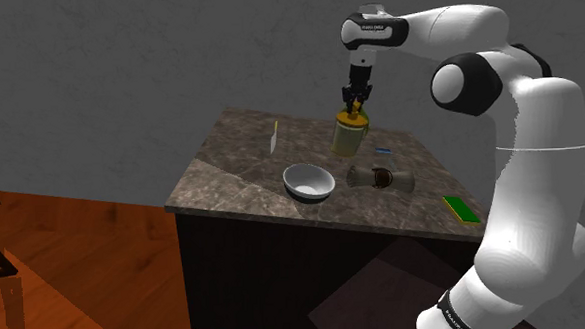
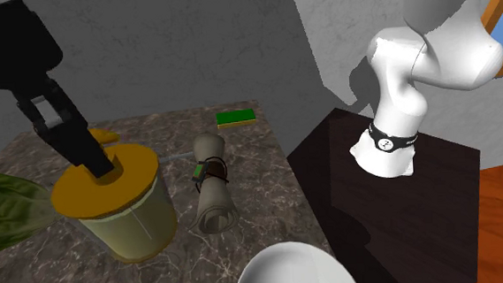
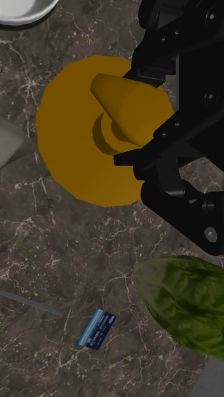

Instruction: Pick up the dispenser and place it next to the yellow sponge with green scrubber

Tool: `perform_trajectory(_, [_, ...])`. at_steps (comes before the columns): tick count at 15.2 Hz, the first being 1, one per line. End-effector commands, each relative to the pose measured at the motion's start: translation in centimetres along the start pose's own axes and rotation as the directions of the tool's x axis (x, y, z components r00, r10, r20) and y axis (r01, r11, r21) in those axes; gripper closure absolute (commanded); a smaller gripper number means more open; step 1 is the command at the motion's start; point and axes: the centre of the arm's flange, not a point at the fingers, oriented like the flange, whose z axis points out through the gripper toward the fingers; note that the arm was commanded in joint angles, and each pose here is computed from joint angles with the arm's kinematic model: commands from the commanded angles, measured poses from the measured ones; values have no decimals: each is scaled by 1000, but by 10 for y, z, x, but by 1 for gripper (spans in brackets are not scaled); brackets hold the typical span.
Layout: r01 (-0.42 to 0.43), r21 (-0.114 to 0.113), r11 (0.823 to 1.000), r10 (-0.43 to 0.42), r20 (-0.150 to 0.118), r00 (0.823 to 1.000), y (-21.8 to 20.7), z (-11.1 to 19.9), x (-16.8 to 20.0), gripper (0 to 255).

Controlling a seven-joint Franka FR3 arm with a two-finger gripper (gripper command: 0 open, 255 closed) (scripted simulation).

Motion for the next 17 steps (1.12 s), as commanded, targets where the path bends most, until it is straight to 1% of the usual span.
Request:
perform_trajectory(1, [0, 0, 1000, 0, -1, 1000, 16, 0, -13, 255])
perform_trajectory(17, [0, 0, 1000, 0, -1, 1000, 176, 23, -149, 255])
